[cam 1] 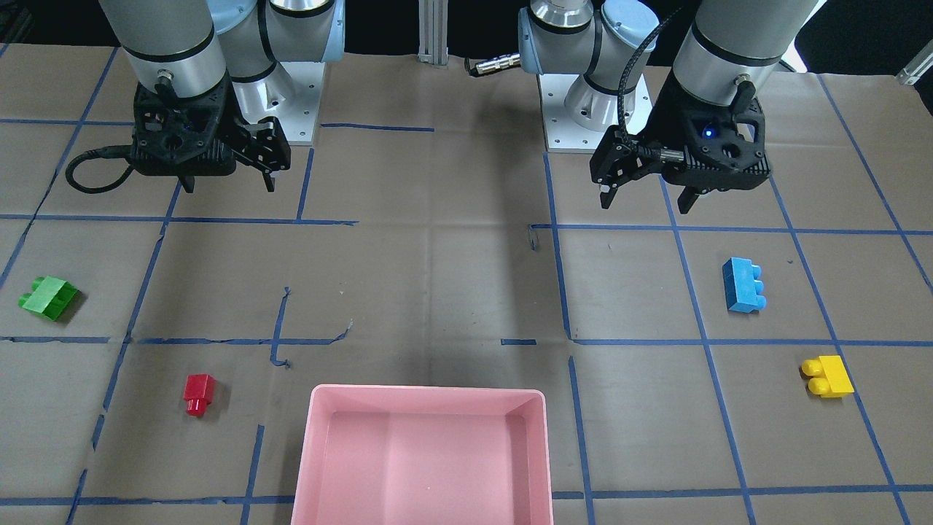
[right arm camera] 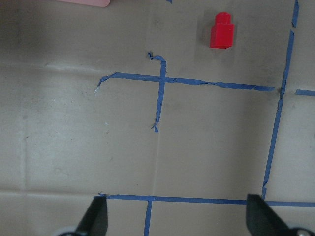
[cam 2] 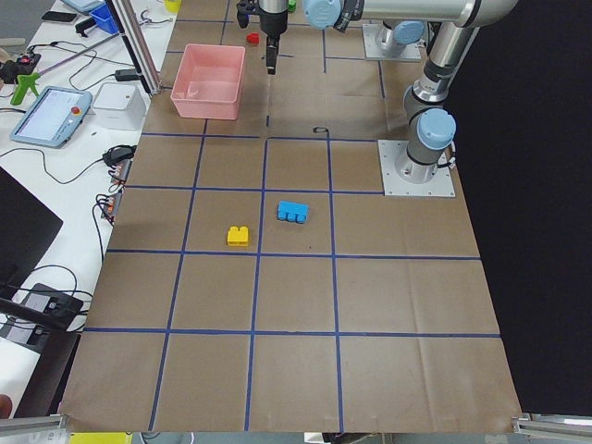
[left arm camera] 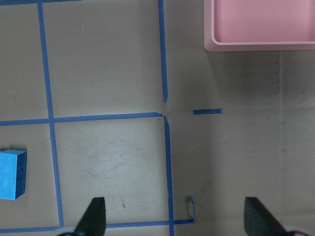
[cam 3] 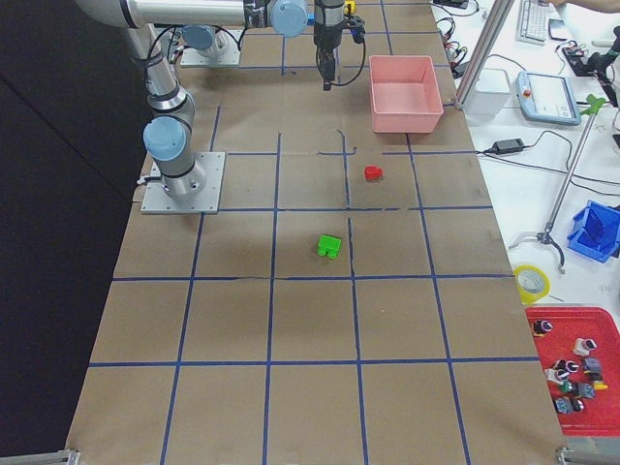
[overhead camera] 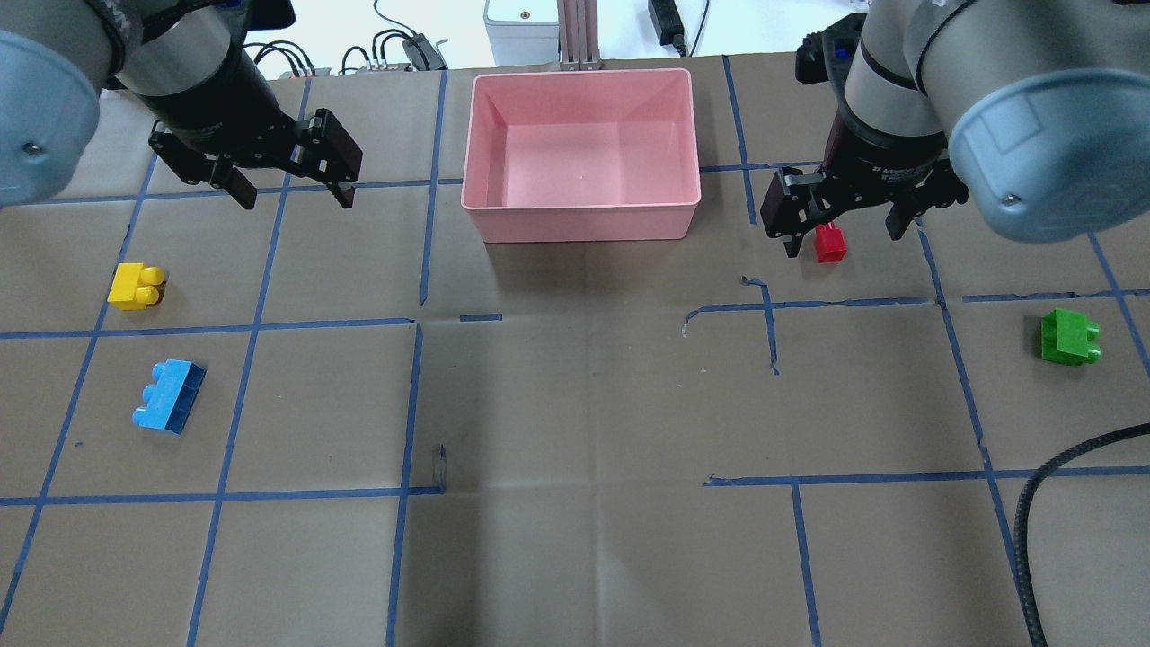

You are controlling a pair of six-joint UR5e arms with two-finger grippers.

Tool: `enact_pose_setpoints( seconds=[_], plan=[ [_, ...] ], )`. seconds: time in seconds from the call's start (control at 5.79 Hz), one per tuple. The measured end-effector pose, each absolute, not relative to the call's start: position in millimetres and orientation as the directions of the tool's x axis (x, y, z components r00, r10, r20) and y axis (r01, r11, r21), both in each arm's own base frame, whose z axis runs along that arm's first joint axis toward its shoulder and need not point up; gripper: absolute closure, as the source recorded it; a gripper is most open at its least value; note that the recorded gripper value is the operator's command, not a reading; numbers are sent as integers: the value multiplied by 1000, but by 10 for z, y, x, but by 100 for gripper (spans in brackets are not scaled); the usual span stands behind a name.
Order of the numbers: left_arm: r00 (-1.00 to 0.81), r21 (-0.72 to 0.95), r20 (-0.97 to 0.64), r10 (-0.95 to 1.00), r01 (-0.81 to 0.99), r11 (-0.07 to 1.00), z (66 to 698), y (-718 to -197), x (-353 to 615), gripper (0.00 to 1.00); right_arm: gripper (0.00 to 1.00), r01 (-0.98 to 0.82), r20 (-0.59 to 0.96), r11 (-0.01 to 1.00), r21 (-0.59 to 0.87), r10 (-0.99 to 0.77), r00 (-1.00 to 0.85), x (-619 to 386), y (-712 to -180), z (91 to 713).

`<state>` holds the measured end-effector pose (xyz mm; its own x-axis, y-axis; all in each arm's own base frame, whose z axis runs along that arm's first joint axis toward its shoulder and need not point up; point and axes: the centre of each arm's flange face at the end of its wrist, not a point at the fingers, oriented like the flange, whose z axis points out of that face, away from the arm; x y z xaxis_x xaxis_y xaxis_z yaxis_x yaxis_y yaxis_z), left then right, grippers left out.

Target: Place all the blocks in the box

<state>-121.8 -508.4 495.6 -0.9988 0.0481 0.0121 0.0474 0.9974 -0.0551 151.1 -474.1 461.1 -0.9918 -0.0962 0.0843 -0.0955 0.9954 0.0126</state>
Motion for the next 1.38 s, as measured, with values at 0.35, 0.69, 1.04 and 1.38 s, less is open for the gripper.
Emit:
enact_pose_setpoints(
  seconds=[0.35, 0.69, 1.04, 1.38],
  plan=[
    [-999, -59, 11, 49, 48, 997, 4964, -5086, -1211, 1, 0, -93, 73, 996, 8, -93, -993, 1477, -4757, 4660],
    [-999, -61, 11, 50, 50, 997, 4965, -5087, -1203, 1, 0, -80, 72, 997, 20, -81, -994, 1401, -4764, 4637],
    [-999, -66, 12, 45, 45, 997, 4981, -5079, -1158, 1, 0, -74, 71, 997, 35, -76, -995, 1370, -4780, 4573],
    [-998, -62, 8, 55, 54, 997, 4956, -5140, -671, 1, 0, -75, 66, 997, 35, -77, -995, 1378, -4806, 4543]
  ],
)
